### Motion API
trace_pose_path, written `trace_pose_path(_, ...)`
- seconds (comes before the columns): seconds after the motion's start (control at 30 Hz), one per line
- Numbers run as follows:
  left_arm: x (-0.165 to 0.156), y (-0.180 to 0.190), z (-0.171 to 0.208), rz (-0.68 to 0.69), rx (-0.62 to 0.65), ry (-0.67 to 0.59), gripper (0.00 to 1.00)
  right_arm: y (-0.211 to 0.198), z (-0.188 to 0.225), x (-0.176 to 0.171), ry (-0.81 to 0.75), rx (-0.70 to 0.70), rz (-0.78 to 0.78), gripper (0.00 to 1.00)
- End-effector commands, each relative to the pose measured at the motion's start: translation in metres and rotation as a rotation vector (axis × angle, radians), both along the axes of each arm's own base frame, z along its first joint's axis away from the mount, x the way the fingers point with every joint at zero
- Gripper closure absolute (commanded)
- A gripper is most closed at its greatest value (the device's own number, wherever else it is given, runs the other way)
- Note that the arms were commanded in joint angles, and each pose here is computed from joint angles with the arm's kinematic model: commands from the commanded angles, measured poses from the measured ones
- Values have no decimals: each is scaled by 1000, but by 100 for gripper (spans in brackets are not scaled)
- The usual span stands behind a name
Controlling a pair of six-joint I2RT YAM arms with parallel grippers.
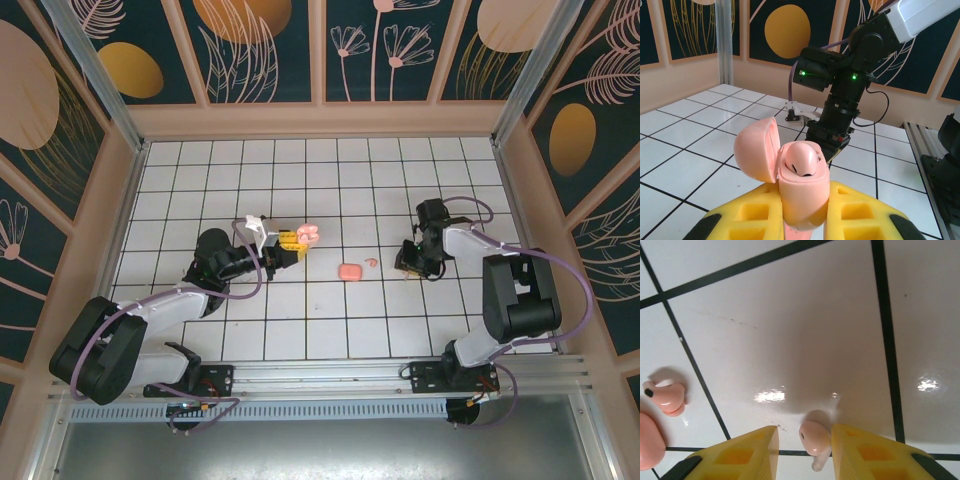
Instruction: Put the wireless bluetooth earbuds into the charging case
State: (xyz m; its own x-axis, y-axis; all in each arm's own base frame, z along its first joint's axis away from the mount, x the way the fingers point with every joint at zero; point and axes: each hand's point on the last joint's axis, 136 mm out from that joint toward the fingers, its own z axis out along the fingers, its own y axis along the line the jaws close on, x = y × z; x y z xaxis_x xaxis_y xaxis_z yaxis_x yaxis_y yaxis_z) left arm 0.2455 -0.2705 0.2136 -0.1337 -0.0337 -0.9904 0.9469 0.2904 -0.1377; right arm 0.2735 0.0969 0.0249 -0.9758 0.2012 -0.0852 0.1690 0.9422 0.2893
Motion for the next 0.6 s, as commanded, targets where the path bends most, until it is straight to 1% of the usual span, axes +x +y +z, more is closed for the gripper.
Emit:
trace_pose_path(0.0, 0, -2, 15, -2, -17, -55, 88, 5, 14, 13, -55, 8, 17, 67)
trace_pose_path(0.23, -1, -1, 15, 1, -15, -57, 89, -13, 17, 1, -7, -95, -38, 68)
trace_pose_path(0.57, 0, -1, 15, 1, -14, -59, 88, -7, 8, -3, 34, -113, -19, 72)
